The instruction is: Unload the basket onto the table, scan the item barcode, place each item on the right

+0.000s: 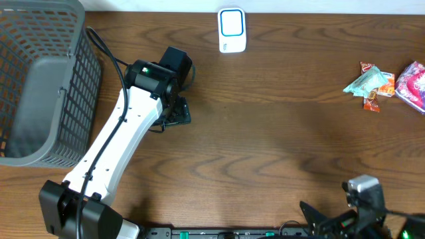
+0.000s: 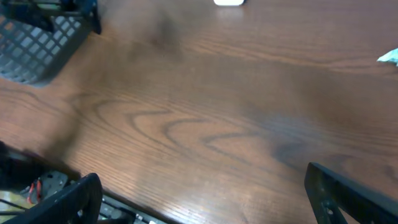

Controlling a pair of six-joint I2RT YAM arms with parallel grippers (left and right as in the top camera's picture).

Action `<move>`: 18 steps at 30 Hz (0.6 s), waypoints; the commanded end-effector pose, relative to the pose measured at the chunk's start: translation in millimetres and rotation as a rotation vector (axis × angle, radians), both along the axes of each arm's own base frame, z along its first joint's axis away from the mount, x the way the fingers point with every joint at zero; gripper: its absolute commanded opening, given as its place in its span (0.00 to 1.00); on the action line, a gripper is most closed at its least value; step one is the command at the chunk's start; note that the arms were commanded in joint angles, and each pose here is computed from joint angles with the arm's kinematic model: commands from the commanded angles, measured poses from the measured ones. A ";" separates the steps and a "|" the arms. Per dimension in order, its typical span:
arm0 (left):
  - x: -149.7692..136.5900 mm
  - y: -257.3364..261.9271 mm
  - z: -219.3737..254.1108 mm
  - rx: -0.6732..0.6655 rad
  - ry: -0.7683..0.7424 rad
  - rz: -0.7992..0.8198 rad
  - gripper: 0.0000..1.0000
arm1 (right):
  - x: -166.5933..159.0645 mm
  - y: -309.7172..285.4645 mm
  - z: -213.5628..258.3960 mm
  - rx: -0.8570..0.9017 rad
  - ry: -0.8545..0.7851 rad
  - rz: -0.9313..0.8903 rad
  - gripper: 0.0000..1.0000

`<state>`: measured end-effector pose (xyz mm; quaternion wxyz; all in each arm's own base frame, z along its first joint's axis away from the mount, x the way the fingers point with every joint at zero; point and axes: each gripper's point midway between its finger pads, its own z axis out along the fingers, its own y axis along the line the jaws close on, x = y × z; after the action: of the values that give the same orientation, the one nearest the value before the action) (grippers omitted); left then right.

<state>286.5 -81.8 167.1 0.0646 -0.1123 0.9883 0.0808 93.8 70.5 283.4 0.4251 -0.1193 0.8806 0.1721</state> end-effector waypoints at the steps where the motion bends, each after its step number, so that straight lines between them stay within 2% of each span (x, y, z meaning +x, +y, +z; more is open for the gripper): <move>1: 0.6 3.0 -0.8 0.018 0.002 0.013 0.98 | 7.5 4.6 -15.7 0.006 0.024 0.038 0.99; 4: 0.6 3.0 -0.8 0.018 0.002 0.013 0.98 | 18.8 11.6 -26.9 0.026 0.023 0.084 0.99; 8: 0.6 3.0 -0.8 0.018 0.002 0.013 0.98 | 29.0 30.6 -42.1 0.061 -0.009 0.232 0.99; 18: 0.6 3.0 -0.8 0.018 0.002 0.013 0.98 | 48.0 52.2 -90.4 0.179 0.006 0.363 0.99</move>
<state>286.5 -81.8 167.1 0.0646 -0.1123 0.9883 0.0808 147.5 108.1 196.1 0.3946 -0.2057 0.8506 0.2801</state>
